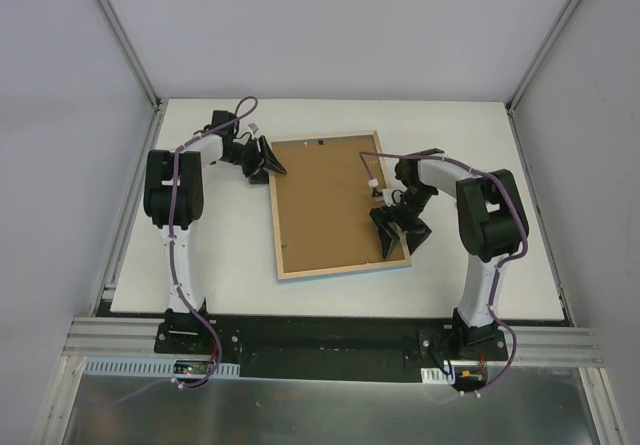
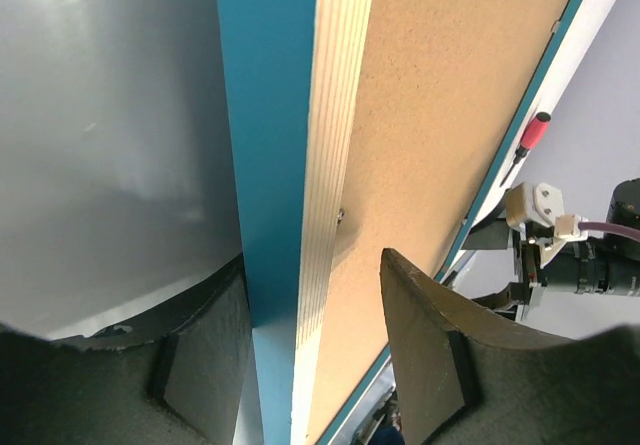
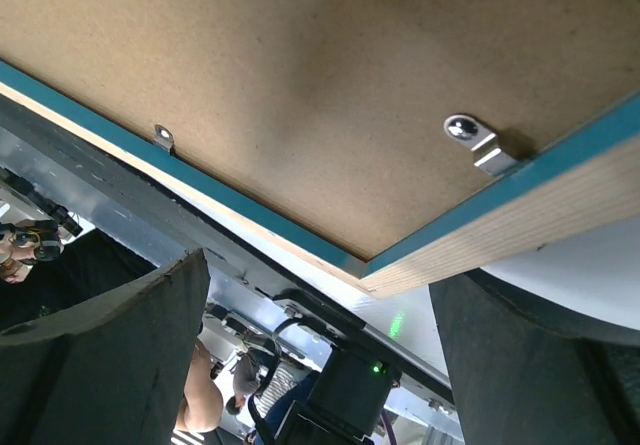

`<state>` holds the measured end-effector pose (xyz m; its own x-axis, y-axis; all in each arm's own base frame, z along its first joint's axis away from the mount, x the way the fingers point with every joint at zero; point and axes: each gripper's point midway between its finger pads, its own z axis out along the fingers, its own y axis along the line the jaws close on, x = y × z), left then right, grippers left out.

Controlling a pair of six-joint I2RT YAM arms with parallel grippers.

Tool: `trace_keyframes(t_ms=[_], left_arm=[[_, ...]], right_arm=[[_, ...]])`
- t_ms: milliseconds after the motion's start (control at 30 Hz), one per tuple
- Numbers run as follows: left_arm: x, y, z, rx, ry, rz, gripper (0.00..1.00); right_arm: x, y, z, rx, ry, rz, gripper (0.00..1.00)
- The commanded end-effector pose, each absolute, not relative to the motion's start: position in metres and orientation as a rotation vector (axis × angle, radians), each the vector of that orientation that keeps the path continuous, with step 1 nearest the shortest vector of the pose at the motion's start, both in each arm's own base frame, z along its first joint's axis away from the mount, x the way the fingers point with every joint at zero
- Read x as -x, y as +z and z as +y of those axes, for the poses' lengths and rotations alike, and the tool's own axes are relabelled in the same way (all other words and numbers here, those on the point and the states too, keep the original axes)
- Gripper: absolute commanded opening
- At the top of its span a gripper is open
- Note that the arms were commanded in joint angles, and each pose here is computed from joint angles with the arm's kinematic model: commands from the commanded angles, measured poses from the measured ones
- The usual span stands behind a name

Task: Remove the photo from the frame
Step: Turn over the photo frame at the center of the board.

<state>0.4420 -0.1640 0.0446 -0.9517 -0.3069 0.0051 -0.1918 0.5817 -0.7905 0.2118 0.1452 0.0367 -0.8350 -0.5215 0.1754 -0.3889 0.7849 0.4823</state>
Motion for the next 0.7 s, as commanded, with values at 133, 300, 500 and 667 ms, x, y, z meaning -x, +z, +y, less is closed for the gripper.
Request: trace_keyframes(t_ms=[133,300,500,667], left_arm=[[-0.445,0.035,-0.194,0.297,-1.303,2.733,0.53],[-0.454,0.034,-0.199,0.263,-1.296,2.731,0.58],[-0.458,0.026,-0.200,0.256,-1.261,2.747,0.62],[-0.462,0.029,-0.199,0.246,-1.244,2.741,0.73]], right_arm=[[-0.204,0.055,0.146,-0.806,-0.664,-2.708,0.91],[-0.195,0.058,0.147,-0.810,-0.685,-2.692,0.91],[-0.190,0.060,0.147,-0.830,-0.685,-2.688,0.91],[-0.186,0.062,0.153,-0.818,-0.733,-2.667,0.91]])
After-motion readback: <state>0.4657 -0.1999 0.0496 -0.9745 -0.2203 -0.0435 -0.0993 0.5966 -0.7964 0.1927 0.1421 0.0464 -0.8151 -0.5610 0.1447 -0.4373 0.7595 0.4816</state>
